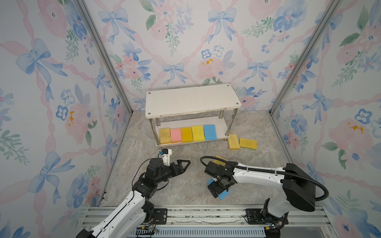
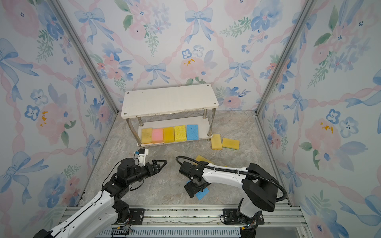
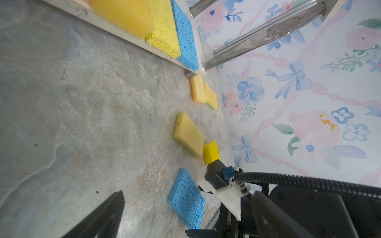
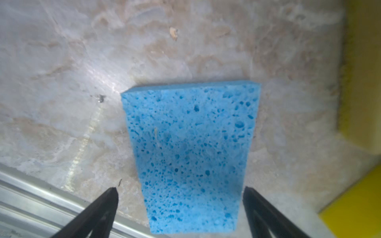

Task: Place and organize the cleaning sponges onto the shelf
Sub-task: 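Grasp and lift the second blue sponge with the right gripper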

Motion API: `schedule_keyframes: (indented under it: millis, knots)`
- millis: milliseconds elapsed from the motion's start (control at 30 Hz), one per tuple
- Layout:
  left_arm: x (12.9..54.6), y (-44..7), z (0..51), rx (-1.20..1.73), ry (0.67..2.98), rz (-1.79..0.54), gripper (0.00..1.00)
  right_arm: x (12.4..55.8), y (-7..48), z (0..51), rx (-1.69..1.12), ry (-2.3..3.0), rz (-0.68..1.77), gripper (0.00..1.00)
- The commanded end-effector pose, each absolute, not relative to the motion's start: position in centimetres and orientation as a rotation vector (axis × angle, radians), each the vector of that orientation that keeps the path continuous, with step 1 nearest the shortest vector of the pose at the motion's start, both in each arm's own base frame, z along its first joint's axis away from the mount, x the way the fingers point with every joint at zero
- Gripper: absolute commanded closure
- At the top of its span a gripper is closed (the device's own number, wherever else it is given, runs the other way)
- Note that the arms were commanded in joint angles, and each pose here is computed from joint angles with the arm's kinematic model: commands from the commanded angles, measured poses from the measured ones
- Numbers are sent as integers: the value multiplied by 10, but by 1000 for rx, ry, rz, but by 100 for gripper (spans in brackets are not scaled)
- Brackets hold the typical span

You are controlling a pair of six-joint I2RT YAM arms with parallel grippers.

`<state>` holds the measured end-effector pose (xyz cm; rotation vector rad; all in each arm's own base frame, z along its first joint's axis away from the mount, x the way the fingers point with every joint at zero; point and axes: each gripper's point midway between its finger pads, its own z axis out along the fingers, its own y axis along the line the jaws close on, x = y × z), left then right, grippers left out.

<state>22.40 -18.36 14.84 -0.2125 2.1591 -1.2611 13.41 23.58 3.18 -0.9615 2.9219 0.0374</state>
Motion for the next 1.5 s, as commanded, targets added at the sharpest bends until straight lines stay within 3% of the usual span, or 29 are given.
schedule_keyframes:
  millis: [0,433,600,733,867,1000,1467]
  knots:
    - [221,-184,144,-202,2180,-1270,2,133,236,27,-973,2922,-4,1]
    - [221,-184,144,-204,2183,-1276,2,128,229,9,-944,2957,16,5]
    - [222,-184,143,-211,2187,-1272,2,127,224,7,-923,2961,23,13]
    - [222,-184,142,-215,2190,-1270,2,126,218,2,-909,2969,17,25]
    - [222,-184,142,-214,2193,-1272,2,124,215,0,-905,2966,17,28]
    - [220,-185,138,-222,2205,-1276,2,136,223,17,-884,2893,54,37]
    - [219,-210,147,-256,2127,-1400,6,174,277,113,-813,2715,390,38]
